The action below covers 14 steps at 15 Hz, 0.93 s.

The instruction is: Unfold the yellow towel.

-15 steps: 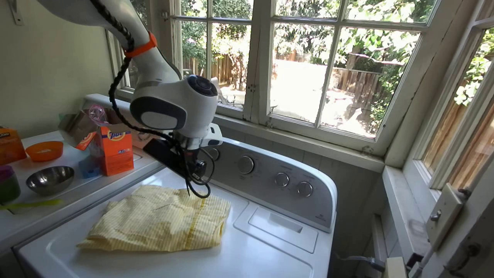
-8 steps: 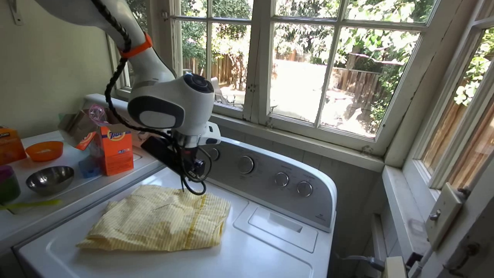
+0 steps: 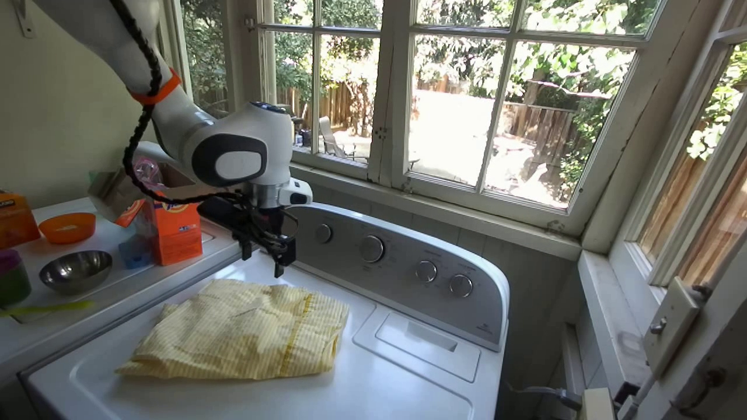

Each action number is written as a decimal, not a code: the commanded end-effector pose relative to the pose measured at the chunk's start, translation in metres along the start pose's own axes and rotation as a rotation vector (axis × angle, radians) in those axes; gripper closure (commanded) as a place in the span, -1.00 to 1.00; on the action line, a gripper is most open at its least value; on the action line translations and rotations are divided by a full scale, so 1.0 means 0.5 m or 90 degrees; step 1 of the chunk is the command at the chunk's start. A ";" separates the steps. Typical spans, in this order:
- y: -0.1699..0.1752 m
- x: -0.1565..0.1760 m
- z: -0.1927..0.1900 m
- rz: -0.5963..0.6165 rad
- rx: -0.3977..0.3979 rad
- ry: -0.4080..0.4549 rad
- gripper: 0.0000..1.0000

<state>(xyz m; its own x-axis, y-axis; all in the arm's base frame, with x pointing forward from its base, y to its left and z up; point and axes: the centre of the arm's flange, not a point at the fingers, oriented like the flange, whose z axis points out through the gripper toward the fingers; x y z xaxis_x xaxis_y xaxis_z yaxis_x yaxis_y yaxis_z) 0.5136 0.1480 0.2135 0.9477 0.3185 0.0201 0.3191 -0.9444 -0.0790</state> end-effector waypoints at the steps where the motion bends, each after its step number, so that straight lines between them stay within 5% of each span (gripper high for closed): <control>1: -0.019 0.011 0.000 0.004 -0.014 -0.006 -1.00; 6: -0.035 0.030 0.007 0.011 -0.029 -0.011 -1.00; 9: -0.063 0.046 0.013 0.023 -0.072 -0.049 -1.00; 14: -0.126 0.045 0.023 -0.037 -0.054 -0.116 -1.00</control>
<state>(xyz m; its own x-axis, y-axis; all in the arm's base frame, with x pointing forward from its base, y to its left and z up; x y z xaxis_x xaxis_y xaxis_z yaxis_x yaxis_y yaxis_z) 0.5129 0.2010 0.2107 0.9335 0.3433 -0.1036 0.3454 -0.9384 0.0026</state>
